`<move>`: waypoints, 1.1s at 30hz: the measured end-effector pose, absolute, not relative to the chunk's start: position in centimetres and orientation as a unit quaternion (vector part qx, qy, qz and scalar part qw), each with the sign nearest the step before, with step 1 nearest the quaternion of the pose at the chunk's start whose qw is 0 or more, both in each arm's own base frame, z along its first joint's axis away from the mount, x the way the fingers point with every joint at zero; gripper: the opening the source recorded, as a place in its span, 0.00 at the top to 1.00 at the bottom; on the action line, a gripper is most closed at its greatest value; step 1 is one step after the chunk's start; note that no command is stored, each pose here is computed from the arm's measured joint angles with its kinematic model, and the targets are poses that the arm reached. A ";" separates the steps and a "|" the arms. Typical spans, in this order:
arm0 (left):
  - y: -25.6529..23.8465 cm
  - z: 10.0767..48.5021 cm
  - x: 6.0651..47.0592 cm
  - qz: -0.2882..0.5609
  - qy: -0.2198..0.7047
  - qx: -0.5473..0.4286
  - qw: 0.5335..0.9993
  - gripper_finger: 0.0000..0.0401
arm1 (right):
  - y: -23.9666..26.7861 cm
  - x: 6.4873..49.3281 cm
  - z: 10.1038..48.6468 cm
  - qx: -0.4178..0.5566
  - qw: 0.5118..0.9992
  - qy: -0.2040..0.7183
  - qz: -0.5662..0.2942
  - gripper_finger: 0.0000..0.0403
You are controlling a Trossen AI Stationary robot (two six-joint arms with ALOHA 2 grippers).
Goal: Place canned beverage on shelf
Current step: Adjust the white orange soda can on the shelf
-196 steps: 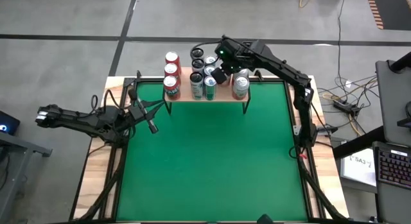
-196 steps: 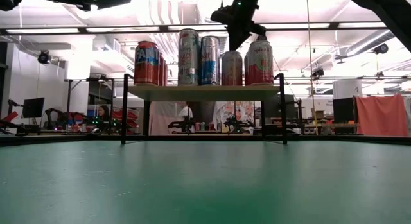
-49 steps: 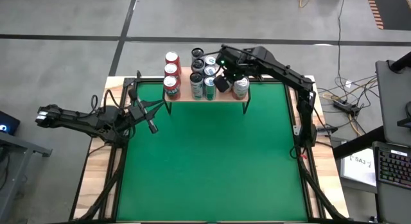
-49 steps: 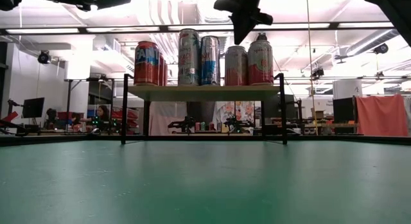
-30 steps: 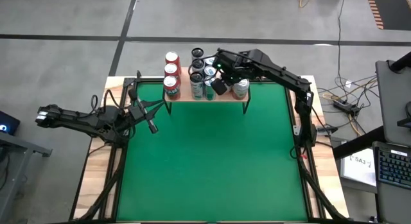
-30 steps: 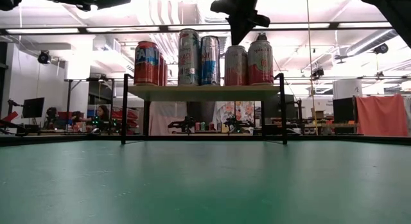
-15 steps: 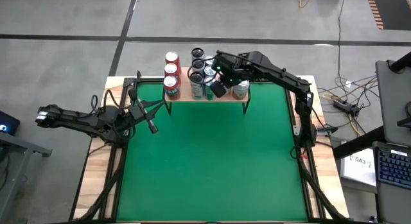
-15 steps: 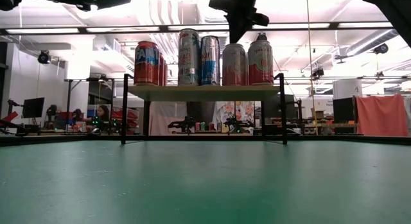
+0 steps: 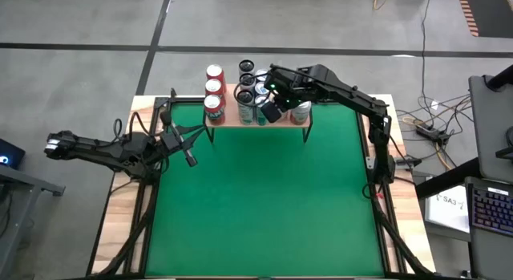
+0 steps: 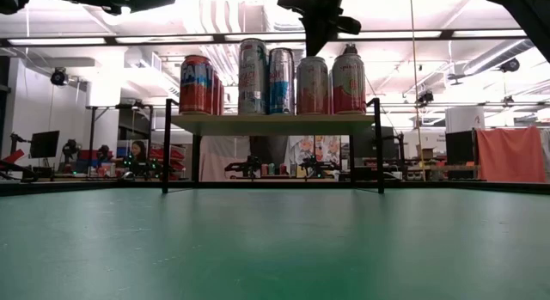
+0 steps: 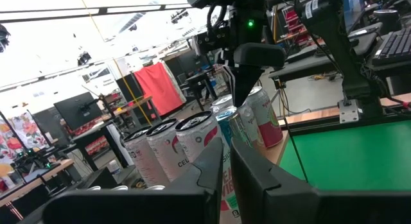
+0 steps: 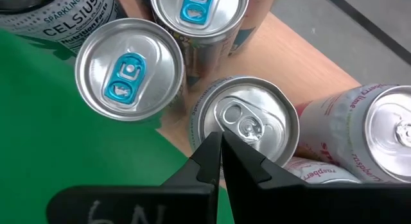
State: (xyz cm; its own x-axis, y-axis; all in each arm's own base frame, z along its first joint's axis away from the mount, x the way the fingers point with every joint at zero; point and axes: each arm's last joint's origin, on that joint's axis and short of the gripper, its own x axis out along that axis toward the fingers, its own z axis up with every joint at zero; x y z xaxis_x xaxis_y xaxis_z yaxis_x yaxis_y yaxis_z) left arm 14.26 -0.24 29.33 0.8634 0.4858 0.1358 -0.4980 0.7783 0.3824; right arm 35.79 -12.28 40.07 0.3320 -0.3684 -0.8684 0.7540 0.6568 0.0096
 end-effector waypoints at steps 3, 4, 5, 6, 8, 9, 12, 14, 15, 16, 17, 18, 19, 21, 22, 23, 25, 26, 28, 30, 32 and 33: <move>-0.2 29.3 14.3 0.261 -0.015 0.207 0.943 0.97 | -12.3 35.7 40.0 0.216 0.784 0.457 -0.359 0.98; -0.2 29.3 14.3 0.261 -0.015 0.207 0.943 0.97 | -12.2 35.7 40.0 0.217 0.784 0.459 -0.357 0.98; -0.2 29.3 14.3 0.261 -0.015 0.207 0.943 0.97 | -12.2 35.7 40.0 0.219 0.784 0.459 -0.355 0.98; -0.2 29.3 14.3 0.261 -0.015 0.207 0.943 0.97 | -12.1 35.7 40.0 0.222 0.785 0.460 -0.352 0.98; -0.2 29.3 14.3 0.261 -0.015 0.207 0.943 0.97 | -12.0 35.7 40.1 0.225 0.785 0.461 -0.346 0.98; -0.2 29.3 14.3 0.261 -0.015 0.207 0.943 0.97 | -12.0 35.7 40.1 0.225 0.785 0.462 -0.345 0.98; -0.2 29.3 14.3 0.261 -0.015 0.207 0.943 0.97 | -11.9 35.7 40.1 0.225 0.786 0.461 -0.344 0.98; -0.2 29.3 14.3 0.261 -0.015 0.207 0.943 0.97 | -11.9 35.7 40.1 0.226 0.786 0.461 -0.345 0.98; -0.2 29.3 14.3 0.261 -0.015 0.207 0.943 0.97 | -11.9 35.7 40.1 0.226 0.786 0.460 -0.346 0.98; -0.2 29.3 14.3 0.261 -0.015 0.207 0.943 0.97 | -11.9 35.7 40.1 0.223 0.786 0.460 -0.348 0.98; -0.2 29.3 14.3 0.261 -0.015 0.207 0.943 0.97 | -11.9 35.6 40.1 0.220 0.786 0.459 -0.351 0.98; -0.2 29.3 14.3 0.261 -0.015 0.207 0.943 0.97 | -11.9 35.6 40.2 0.219 0.786 0.459 -0.352 0.98; -0.2 29.3 14.3 0.261 -0.015 0.207 0.943 0.97 | -11.9 35.6 40.2 0.219 0.786 0.458 -0.353 0.98; -0.2 29.3 14.3 0.261 -0.015 0.207 0.943 0.97 | -11.9 35.5 40.3 0.215 0.786 0.456 -0.357 0.98; -0.2 29.3 14.3 0.261 -0.015 0.207 0.943 0.97 | -11.9 35.4 40.4 0.214 0.787 0.455 -0.358 0.98; -0.2 29.3 14.3 0.261 -0.015 0.207 0.943 0.97 | -11.9 35.4 40.5 0.213 0.787 0.454 -0.358 0.98; -0.2 29.3 14.3 0.261 -0.015 0.207 0.943 0.97 | -11.9 35.2 40.7 0.213 0.789 0.452 -0.359 0.98; -0.2 29.3 14.3 0.261 -0.015 0.207 0.943 0.97 | -11.8 35.1 40.7 0.212 0.789 0.451 -0.359 0.98; -0.2 29.3 14.3 0.261 -0.015 0.207 0.943 0.97 | -11.8 35.0 40.9 0.211 0.790 0.449 -0.360 0.98; -0.2 29.3 14.3 0.261 -0.015 0.207 0.943 0.97 | -11.7 35.0 41.0 0.206 0.793 0.449 -0.356 0.98; -0.2 29.3 14.3 0.261 -0.015 0.207 0.943 0.97 | -11.4 35.1 41.1 0.196 0.799 0.446 -0.352 0.98; -0.2 29.3 14.3 0.261 -0.015 0.207 0.943 0.97 | -11.1 35.1 41.3 0.190 0.803 0.443 -0.349 0.98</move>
